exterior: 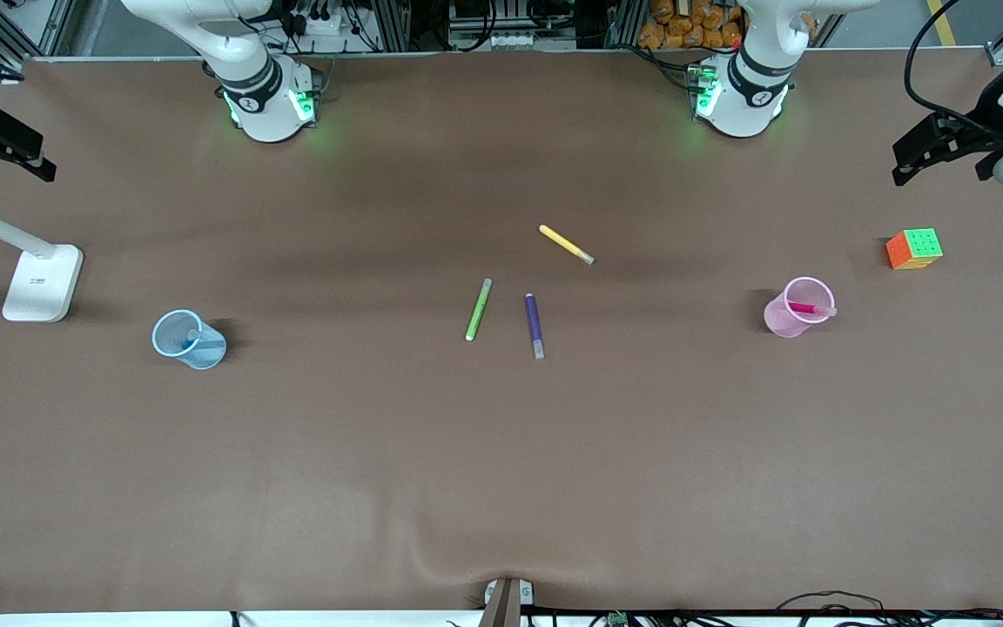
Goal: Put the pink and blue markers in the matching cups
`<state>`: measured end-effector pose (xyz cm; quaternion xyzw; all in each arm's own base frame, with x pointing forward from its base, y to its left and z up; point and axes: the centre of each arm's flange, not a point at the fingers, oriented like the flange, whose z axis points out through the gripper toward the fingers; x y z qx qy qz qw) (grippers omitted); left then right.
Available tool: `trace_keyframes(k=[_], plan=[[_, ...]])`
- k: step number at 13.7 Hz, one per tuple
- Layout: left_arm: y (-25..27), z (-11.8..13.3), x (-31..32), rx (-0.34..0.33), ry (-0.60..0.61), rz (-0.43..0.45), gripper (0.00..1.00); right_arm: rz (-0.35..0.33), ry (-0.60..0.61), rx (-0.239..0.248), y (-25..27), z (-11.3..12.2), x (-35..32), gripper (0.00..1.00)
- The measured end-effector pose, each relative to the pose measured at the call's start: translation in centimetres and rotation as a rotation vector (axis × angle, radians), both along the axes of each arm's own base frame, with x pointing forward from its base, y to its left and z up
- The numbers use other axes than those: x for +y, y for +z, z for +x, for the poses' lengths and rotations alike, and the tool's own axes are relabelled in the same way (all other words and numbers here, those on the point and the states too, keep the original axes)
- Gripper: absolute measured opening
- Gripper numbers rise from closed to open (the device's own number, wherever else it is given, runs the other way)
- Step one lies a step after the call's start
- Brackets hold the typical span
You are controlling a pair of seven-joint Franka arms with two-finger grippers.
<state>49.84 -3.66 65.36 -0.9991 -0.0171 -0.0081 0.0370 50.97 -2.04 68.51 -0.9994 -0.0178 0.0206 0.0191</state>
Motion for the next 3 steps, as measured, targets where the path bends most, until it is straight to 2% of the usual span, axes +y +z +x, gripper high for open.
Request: trace_keyframes(k=[3], plan=[[0.07, 0.14, 0.15, 0.004, 0.004, 0.0, 1.0, 0.0, -0.002, 0.001, -0.07, 0.04, -0.14, 1.0]])
